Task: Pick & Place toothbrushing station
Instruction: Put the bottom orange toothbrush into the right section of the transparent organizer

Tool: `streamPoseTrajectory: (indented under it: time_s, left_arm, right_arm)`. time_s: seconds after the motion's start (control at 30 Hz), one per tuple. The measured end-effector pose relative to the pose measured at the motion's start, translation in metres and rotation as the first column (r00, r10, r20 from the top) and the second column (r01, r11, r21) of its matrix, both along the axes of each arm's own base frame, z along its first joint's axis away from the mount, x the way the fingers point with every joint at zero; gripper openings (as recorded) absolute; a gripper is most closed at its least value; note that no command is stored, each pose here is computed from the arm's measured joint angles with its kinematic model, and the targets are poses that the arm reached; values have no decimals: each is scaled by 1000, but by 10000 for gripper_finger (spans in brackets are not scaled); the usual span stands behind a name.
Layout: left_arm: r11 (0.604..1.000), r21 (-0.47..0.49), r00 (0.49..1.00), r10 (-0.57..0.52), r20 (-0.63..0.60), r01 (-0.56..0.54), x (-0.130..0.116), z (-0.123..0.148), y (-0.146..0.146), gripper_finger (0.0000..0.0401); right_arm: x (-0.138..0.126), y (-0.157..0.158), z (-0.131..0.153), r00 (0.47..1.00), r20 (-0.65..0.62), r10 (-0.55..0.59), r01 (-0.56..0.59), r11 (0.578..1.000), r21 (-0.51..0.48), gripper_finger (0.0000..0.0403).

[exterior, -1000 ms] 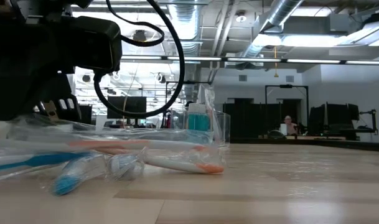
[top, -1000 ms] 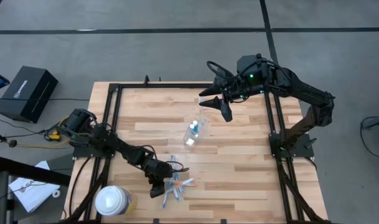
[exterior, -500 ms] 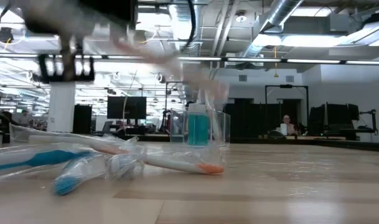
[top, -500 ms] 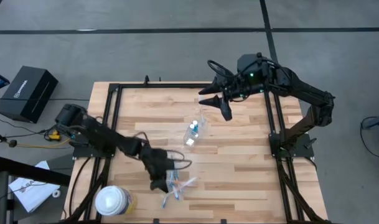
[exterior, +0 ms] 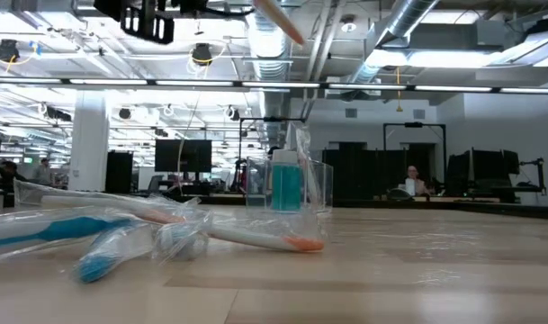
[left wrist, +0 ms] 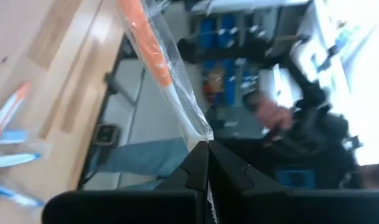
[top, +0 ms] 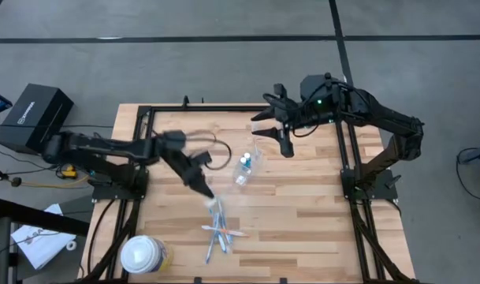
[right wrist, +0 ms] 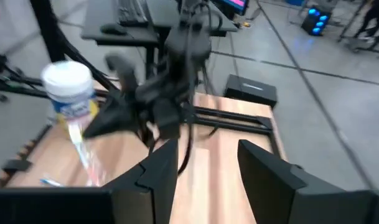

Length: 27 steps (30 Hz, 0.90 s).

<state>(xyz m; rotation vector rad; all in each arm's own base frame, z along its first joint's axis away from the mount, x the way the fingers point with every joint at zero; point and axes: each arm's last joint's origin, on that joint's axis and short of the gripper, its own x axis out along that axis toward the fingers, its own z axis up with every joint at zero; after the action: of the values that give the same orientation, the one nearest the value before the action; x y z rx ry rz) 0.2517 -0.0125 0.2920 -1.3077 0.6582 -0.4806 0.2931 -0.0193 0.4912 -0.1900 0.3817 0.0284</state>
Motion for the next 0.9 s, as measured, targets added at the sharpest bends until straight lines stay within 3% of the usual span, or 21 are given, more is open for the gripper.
streamPoseTrajectory:
  time_s: [0.23,0.37,0.6,0.9]
  left_arm:
    - [979,-131,982,168,87,-155,-29,36,40,0]
    - [956,-200,956,248,159,-215,-38,52,56,0]
    - [939,-280,921,276,274,-198,-40,68,64,0]
    - [935,-294,910,286,300,-197,-38,69,68,0]
  right_arm:
    - [2,10,-2,1000,-14,-10,9,995,-102,157]
    - [16,20,-12,998,-54,-35,22,973,-230,155]
    - [43,28,-15,993,32,-116,119,899,-422,153]
    - [56,33,-23,991,9,-137,118,820,-560,146]
